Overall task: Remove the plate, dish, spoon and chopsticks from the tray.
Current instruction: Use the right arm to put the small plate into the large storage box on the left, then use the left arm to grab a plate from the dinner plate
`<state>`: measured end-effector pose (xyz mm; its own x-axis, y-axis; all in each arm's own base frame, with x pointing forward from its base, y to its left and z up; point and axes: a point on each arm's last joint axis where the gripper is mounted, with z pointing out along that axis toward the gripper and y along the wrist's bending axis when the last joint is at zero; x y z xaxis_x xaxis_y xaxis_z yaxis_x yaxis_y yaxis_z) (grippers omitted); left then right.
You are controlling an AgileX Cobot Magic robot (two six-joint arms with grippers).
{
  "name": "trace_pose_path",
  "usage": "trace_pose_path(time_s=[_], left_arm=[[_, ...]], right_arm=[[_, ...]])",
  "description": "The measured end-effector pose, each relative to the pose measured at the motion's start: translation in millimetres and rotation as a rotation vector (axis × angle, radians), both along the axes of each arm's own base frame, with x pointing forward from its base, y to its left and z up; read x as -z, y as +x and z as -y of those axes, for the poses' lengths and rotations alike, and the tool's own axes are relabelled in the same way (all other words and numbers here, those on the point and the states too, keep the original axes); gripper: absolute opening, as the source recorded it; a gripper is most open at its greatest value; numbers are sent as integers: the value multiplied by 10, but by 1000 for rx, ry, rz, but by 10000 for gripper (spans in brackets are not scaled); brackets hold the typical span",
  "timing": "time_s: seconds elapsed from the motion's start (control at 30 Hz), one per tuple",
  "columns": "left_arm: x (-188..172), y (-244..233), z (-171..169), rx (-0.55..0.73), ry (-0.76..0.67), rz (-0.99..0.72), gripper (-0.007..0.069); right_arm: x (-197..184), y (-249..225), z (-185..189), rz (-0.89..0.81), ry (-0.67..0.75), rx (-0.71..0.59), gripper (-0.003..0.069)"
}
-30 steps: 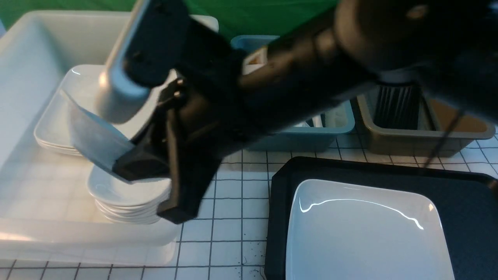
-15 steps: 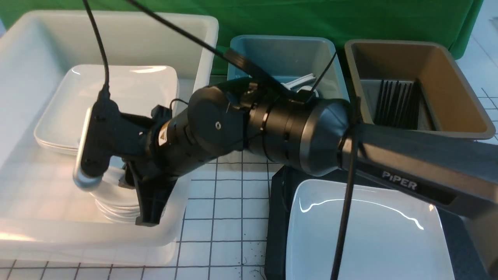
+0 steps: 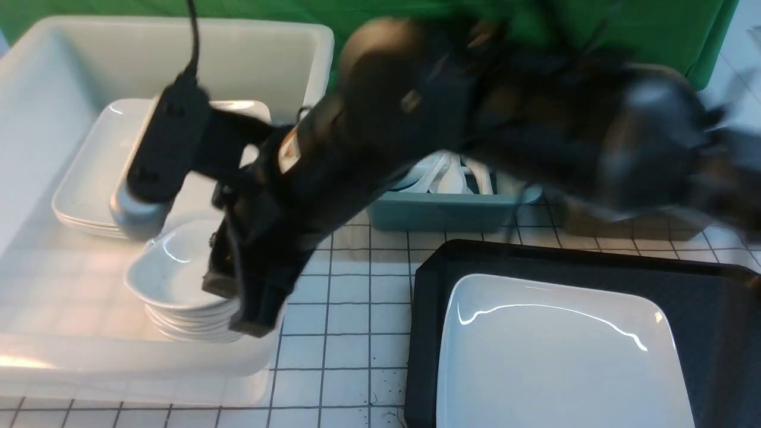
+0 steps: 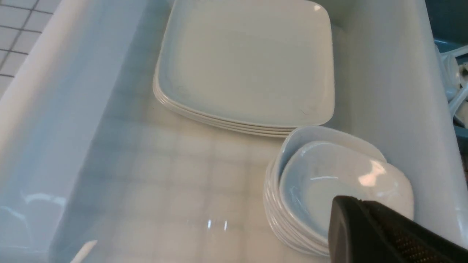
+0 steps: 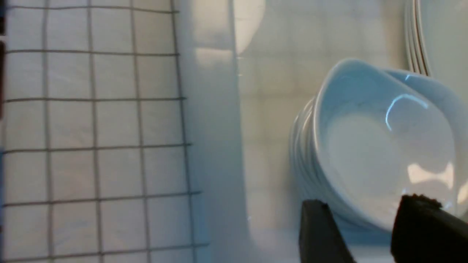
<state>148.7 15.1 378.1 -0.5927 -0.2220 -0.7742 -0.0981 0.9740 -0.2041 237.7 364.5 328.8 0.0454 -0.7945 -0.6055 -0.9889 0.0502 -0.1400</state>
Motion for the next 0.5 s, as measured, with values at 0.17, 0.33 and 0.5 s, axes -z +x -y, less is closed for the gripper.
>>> trace_pose_path(time_s=[0.17,0.33,0.5], left_arm=[[24,131,135,150,-119,5,20],[82,204,222,253,-213,-50,20],[130,272,380,406,-387,-128,20]], right_arm=[[-812,-505,695,-77,-75,28,171],[-1275,-716,1202,12,0,222,50],[-1550,-976,2005,205,25,459,30]])
